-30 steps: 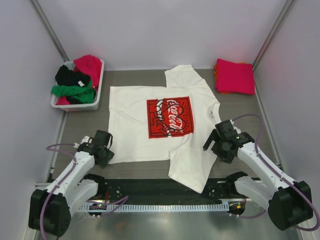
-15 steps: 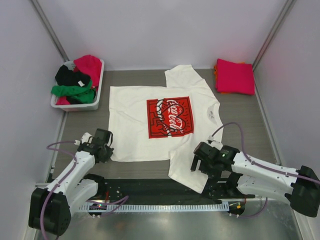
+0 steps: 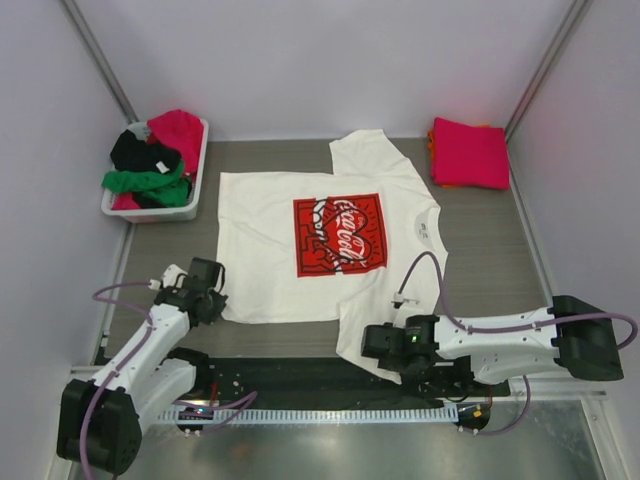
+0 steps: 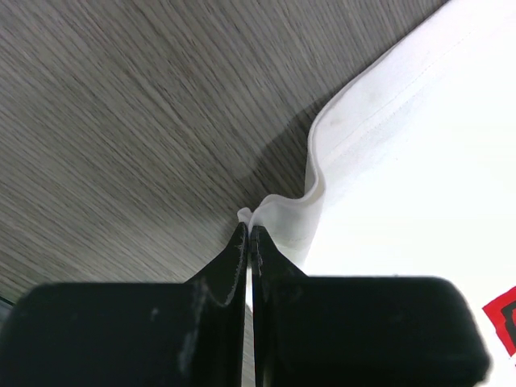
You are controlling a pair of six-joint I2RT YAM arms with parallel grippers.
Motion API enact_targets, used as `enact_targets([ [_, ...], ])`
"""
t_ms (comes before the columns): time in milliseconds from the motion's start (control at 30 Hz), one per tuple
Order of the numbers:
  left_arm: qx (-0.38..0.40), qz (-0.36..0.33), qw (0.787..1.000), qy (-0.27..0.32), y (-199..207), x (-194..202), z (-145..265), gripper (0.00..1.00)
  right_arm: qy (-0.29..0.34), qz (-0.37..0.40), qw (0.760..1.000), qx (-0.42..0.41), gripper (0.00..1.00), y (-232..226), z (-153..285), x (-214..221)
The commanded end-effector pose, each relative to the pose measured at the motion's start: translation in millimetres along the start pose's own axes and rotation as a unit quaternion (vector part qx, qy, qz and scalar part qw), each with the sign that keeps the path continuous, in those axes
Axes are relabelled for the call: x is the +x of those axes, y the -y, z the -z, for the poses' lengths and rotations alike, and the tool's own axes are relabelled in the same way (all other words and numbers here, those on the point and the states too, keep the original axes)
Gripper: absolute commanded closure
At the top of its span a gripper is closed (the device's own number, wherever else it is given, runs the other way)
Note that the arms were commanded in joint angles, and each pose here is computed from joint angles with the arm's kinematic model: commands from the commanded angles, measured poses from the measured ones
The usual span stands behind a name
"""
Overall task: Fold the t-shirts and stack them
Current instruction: Fold the tshirt
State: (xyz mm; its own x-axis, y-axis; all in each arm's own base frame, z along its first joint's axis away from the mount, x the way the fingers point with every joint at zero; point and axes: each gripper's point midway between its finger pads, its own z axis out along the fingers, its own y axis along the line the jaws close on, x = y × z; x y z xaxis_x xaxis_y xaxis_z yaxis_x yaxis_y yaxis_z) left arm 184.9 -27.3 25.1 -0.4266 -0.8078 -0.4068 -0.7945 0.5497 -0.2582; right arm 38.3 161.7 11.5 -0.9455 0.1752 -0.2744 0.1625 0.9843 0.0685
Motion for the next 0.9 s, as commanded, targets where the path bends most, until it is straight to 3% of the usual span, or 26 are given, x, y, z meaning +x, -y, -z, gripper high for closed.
enact_targets([
  [0, 0.009, 0.000, 1.000, 0.021, 3, -8, 0, 1.00, -0.015, -0.023, 1.000, -0.005, 0.60, -9, -7, 12],
  [233, 0.014, -0.005, 1.000, 0.024, 3, -12, 11, 1.00, -0.007, -0.021, 1.000, -0.010, 0.98, -10, -1, 9],
  [367, 0.030, 0.002, 0.999, 0.028, 5, -18, 29, 1.00, 0.015, -0.014, 1.000, 0.008, 0.99, -4, 18, -2],
  [633, 0.055, 0.012, 0.997, 0.059, 16, -45, 72, 1.00, 0.132, -0.059, 0.989, -0.016, 0.99, -21, 85, -70],
  [867, 0.051, 0.001, 0.995, 0.083, 20, -63, 90, 1.00, 0.182, -0.107, 0.977, 0.014, 0.99, 29, 112, -104],
])
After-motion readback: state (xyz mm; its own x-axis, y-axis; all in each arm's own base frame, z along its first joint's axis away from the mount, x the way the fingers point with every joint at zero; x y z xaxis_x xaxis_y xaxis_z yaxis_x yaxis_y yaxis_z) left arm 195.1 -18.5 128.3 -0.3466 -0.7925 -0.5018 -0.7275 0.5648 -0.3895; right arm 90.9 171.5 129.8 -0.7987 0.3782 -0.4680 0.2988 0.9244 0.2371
